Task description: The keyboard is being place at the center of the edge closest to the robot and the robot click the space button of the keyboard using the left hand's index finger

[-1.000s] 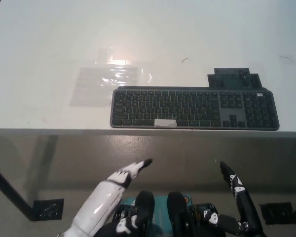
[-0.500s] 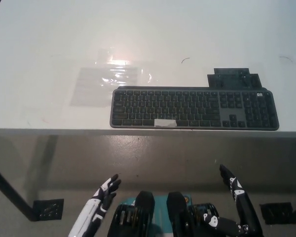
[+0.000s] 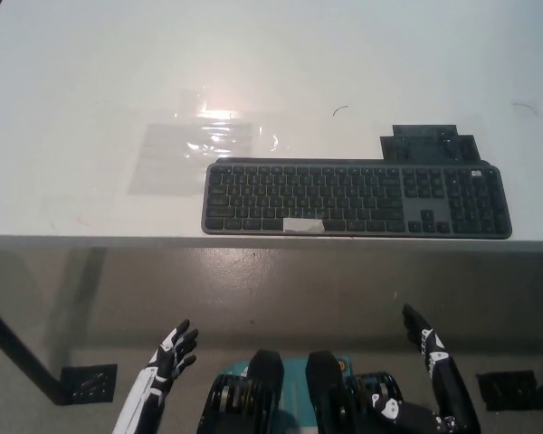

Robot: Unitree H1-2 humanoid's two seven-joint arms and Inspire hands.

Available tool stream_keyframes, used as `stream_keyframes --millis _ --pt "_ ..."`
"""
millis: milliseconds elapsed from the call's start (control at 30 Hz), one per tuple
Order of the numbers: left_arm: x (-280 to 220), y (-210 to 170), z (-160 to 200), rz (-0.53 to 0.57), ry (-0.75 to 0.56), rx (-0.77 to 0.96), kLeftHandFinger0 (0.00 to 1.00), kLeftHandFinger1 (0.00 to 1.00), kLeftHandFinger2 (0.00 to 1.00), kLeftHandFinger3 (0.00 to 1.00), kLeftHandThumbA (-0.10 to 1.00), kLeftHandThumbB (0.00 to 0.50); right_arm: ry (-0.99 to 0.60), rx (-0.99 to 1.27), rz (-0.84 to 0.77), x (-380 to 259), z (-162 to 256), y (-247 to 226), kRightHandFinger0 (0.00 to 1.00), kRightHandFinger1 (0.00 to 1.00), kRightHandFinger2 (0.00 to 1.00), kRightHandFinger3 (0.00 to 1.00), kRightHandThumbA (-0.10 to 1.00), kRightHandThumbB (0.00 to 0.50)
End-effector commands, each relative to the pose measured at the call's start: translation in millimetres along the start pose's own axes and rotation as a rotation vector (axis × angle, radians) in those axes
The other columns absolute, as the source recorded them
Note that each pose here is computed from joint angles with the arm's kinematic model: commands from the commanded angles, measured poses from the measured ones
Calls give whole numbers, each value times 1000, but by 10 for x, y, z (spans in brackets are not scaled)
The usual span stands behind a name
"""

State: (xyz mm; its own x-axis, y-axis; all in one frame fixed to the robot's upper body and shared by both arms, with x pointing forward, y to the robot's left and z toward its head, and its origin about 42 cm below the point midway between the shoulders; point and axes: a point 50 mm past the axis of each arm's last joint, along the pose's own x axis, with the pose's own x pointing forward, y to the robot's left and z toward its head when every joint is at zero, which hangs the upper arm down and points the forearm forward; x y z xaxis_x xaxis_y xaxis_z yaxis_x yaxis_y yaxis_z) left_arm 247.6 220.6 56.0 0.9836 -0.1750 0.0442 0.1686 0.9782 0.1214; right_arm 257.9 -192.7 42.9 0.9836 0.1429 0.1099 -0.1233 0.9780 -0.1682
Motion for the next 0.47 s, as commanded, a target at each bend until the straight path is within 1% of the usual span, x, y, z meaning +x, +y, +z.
stream_keyframes --millis 0,67,133,233,300,333,367,400,433 --pt "41 60 107 3 -92 23 1000 1000 1000 1000 1000 257 -102 30 -4 79 144 32 1000 1000 1000 1000 1000 381" --pt "25 58 107 2 -88 20 1000 1000 1000 1000 1000 257 -101 33 -3 71 143 35 1000 1000 1000 1000 1000 384" --pt "25 63 107 -3 -84 31 1000 1000 1000 1000 1000 267 -103 28 -3 70 148 32 1000 1000 1000 1000 1000 366" --pt "41 66 114 -5 -87 31 1000 1000 1000 1000 1000 265 -102 28 -5 72 146 29 1000 1000 1000 1000 1000 367" --pt "57 68 116 -7 -94 37 1000 1000 1000 1000 1000 240 -103 21 -8 77 147 23 1000 1000 1000 1000 1000 369" --pt "57 69 117 -6 -94 39 1000 1000 1000 1000 1000 237 -102 19 -8 75 146 24 1000 1000 1000 1000 1000 370" --pt "50 73 119 -8 -92 44 1000 1000 1000 1000 1000 240 -102 16 -7 73 145 27 1000 1000 1000 1000 1000 375" --pt "46 77 120 -9 -88 41 1000 1000 1000 1000 1000 251 -102 13 -6 72 144 29 1000 1000 1000 1000 1000 370" --pt "46 77 121 -10 -88 41 1000 1000 1000 1000 1000 252 -102 13 -6 72 144 30 1000 1000 1000 1000 1000 369"
